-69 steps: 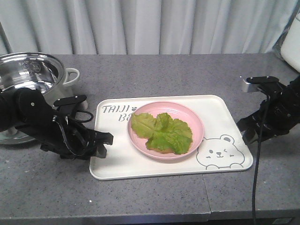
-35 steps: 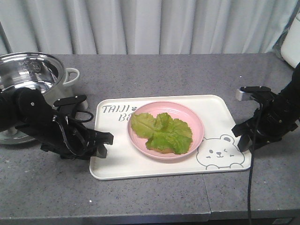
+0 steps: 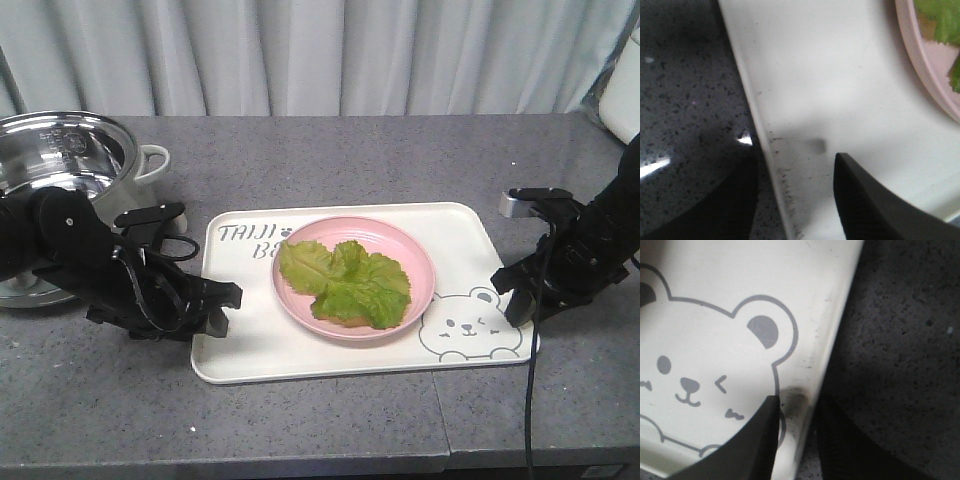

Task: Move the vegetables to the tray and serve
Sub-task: 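Close both grippers on opposite side edges of the cream tray, then lift the cream tray with both grippers off the counter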

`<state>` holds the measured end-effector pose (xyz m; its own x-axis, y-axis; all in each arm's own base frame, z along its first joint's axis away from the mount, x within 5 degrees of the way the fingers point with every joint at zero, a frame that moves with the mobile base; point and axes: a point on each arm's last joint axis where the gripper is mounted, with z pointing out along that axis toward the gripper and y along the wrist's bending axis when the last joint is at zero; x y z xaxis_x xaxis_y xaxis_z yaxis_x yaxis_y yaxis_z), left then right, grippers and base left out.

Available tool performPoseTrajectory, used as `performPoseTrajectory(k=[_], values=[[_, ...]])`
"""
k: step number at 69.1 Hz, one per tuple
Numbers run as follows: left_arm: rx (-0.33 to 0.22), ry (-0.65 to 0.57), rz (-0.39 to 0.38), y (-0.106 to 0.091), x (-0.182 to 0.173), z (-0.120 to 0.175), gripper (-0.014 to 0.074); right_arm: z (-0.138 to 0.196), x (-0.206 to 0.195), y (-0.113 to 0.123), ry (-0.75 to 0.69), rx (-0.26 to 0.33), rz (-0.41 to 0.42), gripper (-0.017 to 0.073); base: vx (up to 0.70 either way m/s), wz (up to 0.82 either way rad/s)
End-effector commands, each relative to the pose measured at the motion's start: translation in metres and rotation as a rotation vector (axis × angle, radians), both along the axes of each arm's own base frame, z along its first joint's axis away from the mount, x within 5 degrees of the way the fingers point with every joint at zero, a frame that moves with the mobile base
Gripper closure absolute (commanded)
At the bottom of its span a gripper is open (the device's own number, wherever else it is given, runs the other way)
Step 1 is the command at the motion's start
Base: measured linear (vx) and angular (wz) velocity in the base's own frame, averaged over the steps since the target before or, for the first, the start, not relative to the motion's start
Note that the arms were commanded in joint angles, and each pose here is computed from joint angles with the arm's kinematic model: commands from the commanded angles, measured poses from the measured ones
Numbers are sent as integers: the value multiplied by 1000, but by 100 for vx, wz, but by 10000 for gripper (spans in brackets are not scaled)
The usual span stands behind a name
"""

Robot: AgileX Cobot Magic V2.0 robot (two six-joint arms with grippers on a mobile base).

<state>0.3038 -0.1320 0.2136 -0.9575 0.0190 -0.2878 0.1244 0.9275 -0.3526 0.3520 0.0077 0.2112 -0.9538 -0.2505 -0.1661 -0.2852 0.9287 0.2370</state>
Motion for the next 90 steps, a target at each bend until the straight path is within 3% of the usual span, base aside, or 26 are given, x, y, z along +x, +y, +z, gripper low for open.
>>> performPoseTrajectory(k=[1,18,36,44,66,90], values=[[-34,-45,6,-4,1,15,249,20,2,2,-70,18,7,375,0,0],[-34,-42,5,-4,0,15,291,18,1,3,-54,26,7,398,0,0],[-34,-44,6,-4,1,15,515,18,0,3,-44,29,10,573,0,0],[-34,-45,6,-4,1,15,602,18,0,4,-44,37,5,570,0,0],[-38,-85,0,-1,-4,29,601,29,-5,11,-34,125,-14,564,0,0],[-33,-182,-35,8,-26,69,601,75,-27,20,-111,221,-11,563,0,0]])
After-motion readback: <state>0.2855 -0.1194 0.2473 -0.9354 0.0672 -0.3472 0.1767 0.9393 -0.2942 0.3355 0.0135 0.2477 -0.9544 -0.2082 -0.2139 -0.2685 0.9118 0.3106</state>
